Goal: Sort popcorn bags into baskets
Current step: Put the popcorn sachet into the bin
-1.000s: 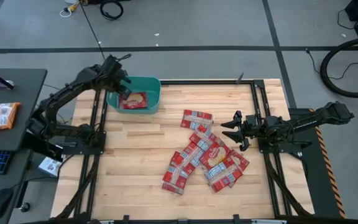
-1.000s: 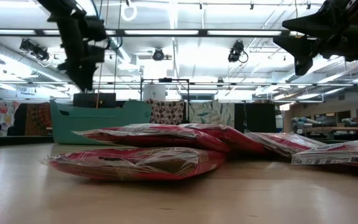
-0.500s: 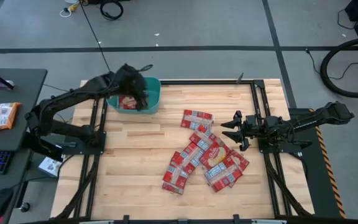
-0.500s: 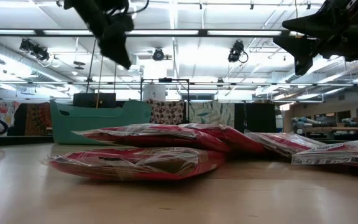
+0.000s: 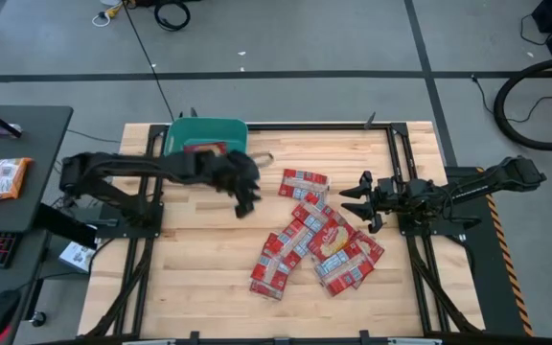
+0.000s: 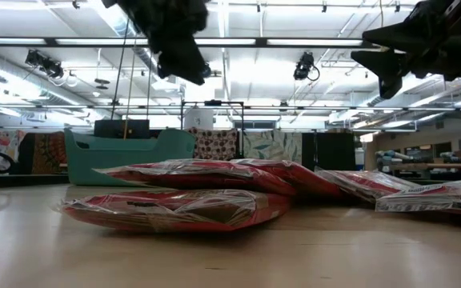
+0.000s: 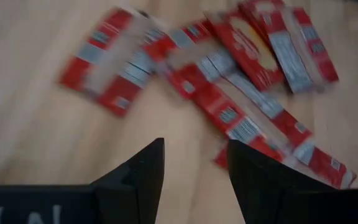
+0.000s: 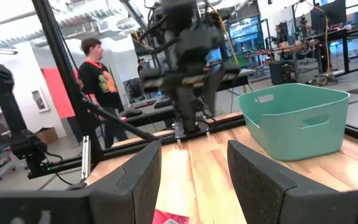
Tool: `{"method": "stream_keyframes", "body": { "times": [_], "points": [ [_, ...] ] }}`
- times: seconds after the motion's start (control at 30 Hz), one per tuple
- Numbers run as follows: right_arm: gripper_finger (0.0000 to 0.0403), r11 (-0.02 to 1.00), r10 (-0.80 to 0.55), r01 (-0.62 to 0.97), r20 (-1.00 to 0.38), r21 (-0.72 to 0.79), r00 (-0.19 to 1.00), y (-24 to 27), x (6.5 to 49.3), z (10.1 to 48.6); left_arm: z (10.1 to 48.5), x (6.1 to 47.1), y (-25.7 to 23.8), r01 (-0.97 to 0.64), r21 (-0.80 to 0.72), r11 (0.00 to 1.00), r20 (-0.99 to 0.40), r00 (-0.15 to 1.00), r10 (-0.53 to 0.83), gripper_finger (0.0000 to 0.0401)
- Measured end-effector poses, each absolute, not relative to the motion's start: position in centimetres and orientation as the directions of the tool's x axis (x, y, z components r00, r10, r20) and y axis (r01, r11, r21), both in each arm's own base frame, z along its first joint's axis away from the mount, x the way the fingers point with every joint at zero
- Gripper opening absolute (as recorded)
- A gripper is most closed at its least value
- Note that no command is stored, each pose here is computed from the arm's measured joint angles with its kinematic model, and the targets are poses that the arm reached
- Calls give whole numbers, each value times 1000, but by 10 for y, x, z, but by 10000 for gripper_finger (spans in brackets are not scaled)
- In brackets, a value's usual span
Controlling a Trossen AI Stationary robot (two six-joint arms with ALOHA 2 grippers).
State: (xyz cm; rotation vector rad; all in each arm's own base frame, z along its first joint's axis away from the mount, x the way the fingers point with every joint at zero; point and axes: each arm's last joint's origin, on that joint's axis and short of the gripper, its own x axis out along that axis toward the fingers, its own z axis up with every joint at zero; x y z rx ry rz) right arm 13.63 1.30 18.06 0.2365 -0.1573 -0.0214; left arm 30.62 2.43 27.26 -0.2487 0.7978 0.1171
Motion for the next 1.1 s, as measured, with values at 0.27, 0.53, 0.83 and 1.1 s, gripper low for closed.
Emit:
{"method": "stream_keyframes", "body": {
  "times": [0.27,0.53,0.83,1.1],
  "points": [
    [189,971,-70,34,145,238,987,12,137,180,227,344,-13,-101,-177,979,-758,648,-70,176],
    [189,971,-70,34,150,236,986,12,137,180,215,373,-29,-78,-130,988,-789,612,-56,176],
    [189,971,-70,33,150,235,986,12,137,180,192,390,-27,17,303,953,-761,607,231,176],
    [189,971,-78,40,154,234,985,12,137,181,166,406,19,-145,-217,965,-770,633,-78,176]
  ]
}}
